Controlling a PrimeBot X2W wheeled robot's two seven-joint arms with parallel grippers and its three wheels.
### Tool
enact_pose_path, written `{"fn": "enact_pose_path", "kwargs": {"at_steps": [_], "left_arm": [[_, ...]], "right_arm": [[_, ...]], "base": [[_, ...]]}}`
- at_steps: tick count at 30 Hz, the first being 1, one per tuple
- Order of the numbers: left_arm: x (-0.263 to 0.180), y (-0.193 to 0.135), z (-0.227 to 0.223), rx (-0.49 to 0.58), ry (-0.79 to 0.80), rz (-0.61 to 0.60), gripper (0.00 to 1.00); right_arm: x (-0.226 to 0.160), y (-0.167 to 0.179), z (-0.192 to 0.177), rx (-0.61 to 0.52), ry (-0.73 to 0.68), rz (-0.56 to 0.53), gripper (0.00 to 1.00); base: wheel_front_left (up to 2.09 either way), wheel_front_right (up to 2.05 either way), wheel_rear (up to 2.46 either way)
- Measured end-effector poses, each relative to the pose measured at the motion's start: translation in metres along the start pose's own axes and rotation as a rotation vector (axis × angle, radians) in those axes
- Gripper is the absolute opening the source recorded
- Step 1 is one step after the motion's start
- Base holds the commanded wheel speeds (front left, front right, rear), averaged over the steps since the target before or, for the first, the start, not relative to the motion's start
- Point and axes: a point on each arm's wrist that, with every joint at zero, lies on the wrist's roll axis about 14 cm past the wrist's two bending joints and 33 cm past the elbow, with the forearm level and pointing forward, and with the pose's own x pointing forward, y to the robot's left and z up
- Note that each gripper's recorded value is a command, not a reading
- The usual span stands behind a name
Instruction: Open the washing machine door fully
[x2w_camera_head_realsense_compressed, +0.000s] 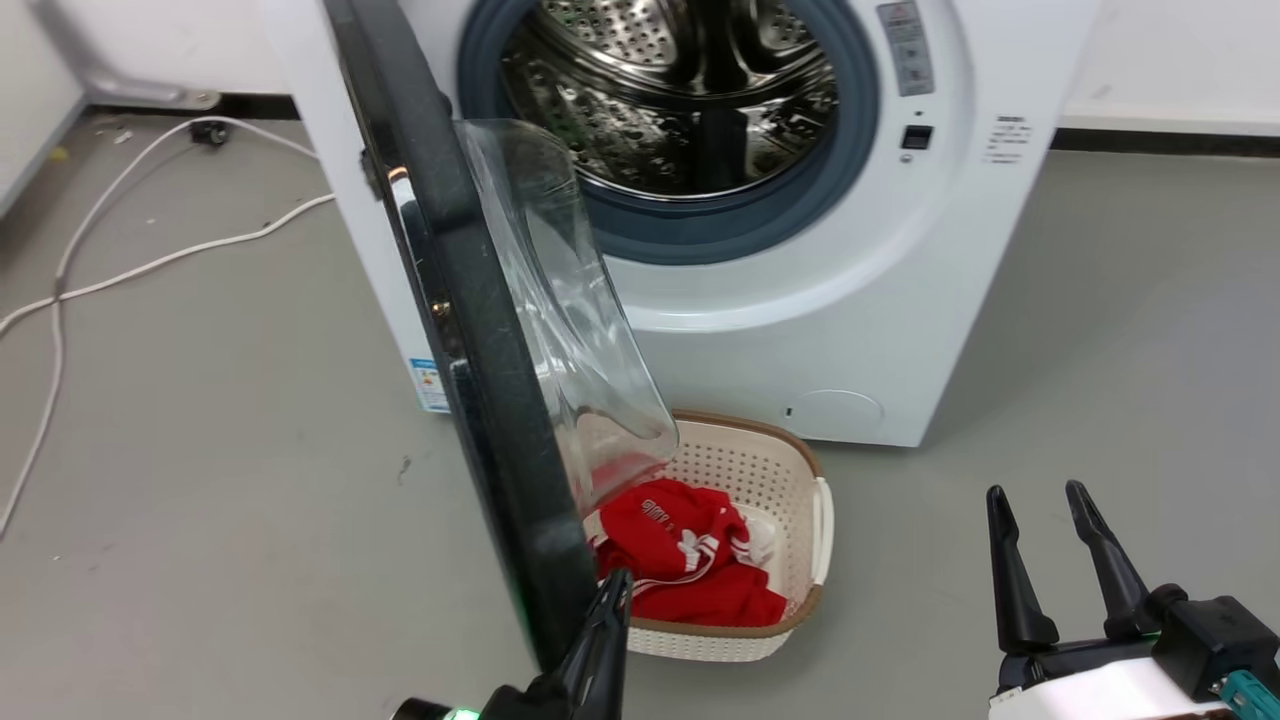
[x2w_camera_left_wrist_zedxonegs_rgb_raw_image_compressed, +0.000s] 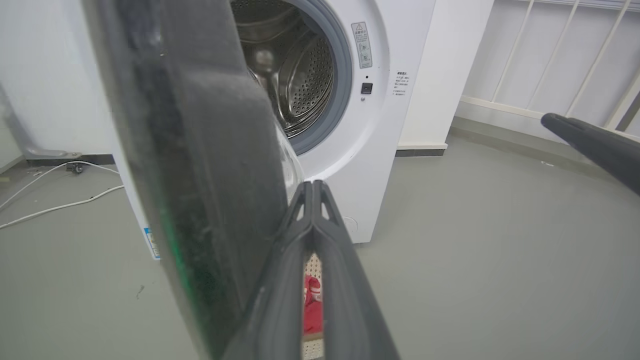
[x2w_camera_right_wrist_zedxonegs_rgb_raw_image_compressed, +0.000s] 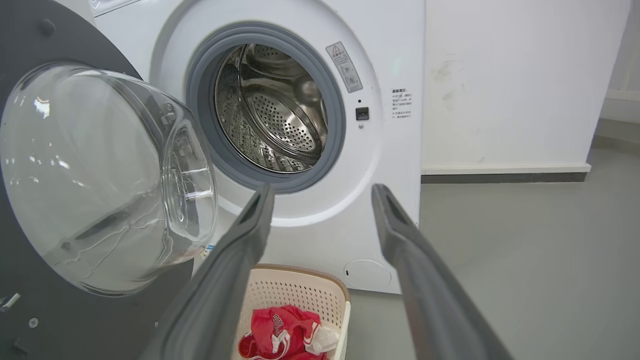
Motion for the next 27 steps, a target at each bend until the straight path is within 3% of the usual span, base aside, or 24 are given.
{"fn": "enact_pose_path", "kwargs": {"at_steps": [13, 27], "left_arm": [[-0.031, 0.076, 0.014, 0.074, -0.027, 0.282, 0.0], [-0.056, 0.212, 0.031, 0.205, -0.013, 0.615, 0.0]], "right_arm": [[0.024, 0.036, -0.017, 0.027, 0.039, 0.119, 1.0], [0.043, 0.045, -0.038, 0.042, 0.093, 0.154, 1.0]], "base": [[0.0, 0.0, 0.0], [0.0, 0.0, 0.0]]}}
